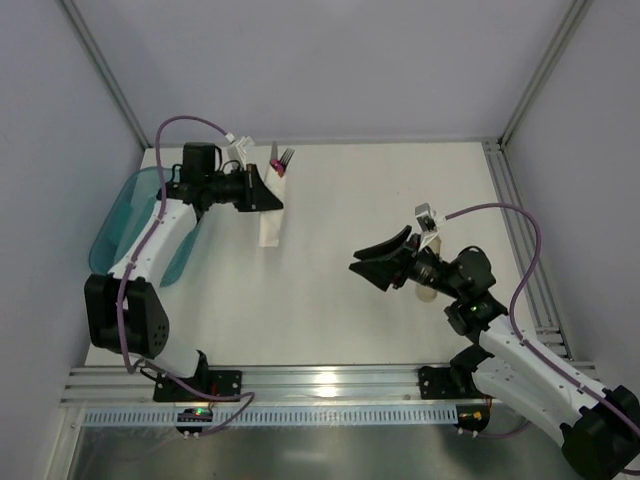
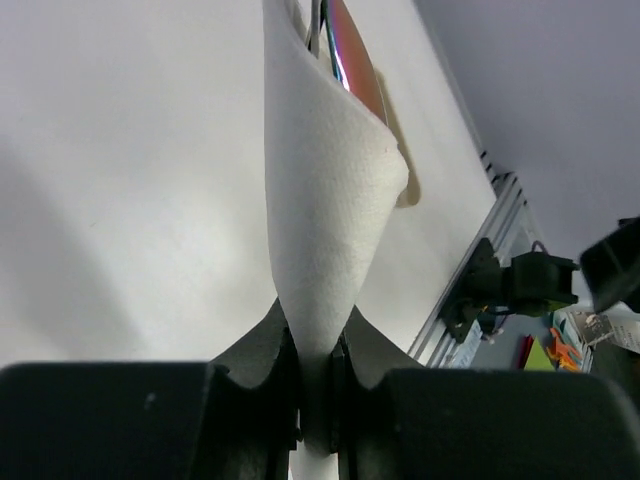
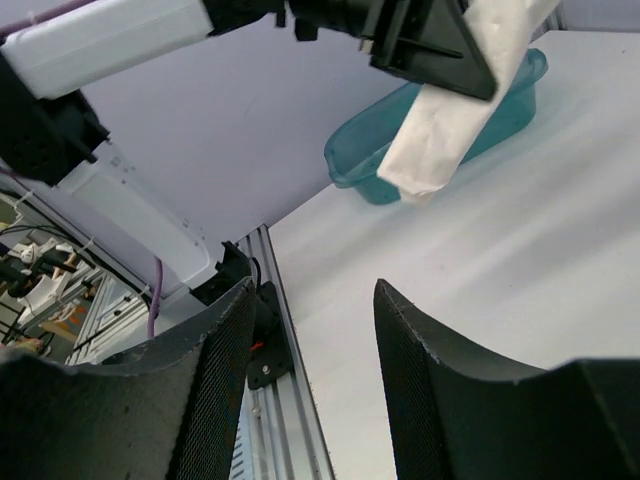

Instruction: Place the utensils on the paper napkin and roll it up

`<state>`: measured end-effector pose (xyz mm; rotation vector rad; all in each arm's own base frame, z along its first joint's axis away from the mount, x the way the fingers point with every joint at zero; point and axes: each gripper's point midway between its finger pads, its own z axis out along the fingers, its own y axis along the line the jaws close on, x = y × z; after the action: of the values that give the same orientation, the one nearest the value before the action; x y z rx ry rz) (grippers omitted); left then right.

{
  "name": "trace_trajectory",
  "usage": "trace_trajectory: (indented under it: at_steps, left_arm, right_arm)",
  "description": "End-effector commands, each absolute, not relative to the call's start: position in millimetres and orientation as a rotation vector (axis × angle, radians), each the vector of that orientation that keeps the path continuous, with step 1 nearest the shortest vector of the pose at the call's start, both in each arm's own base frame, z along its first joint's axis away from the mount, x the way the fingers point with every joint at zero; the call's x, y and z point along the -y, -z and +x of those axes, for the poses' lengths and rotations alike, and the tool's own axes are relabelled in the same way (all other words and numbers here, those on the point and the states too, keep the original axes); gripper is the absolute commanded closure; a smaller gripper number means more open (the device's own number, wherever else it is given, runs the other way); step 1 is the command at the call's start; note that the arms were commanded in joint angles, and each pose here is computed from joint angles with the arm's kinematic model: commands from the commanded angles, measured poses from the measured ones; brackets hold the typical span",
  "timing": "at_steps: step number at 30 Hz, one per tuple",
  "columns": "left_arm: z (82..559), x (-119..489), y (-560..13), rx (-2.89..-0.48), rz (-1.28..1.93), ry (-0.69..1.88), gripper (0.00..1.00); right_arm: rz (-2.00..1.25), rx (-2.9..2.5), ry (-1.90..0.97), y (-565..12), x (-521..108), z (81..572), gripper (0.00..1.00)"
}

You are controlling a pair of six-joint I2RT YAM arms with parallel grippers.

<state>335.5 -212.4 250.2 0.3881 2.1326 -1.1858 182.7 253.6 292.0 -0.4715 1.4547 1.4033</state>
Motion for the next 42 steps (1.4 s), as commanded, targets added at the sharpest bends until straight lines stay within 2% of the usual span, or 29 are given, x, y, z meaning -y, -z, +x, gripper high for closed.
trace_trajectory:
  at_steps: [1,8,12,14,19,27,37,42]
  left_arm:
    - [352.0,177.4,-232.9,-2.226,0.437,1.187,1.00]
    - [417.0,108.4,-207.9,-2.399,0.281,1.002,1.00]
    - [434.7,63.2,-190.9,-2.431,0.143,0.922,1.00]
    - [436.7,43.1,-179.7,-2.476,0.129,0.805,1.00]
    - [437.8,8.6,-178.7,-2.481,0.052,0.696,1.00]
    - [431.3,-74.7,-159.3,-2.564,-0.117,0.216,1.00]
    - [434.5,-118.1,-178.5,-2.528,-0.194,-0.107,1.00]
    - [414.5,-120.1,-135.8,-2.633,-0.240,-0.137,1.00]
  right_arm:
    - [-0.505,-1.434,-1.442,-290.5,-251.6,169.2,0.47]
    - [-0.552,-1.448,-1.406,-278.5,-243.2,154.6,0.47]
    - [-0.603,-1.436,-1.381,-277.5,-241.0,148.8,0.47]
    - [-0.611,-1.432,-1.385,-276.5,-240.8,146.7,0.47]
    - [-0.623,-1.431,-1.395,-270.6,-242.1,145.9,0.47]
    - [-0.651,-1.425,-1.416,-266.1,-242.4,139.7,0.47]
    - [-0.664,-1.422,-1.403,-263.5,-239.9,136.8,0.47]
    - [-0.667,-1.415,-1.402,-265.3,-239.9,136.6,0.47]
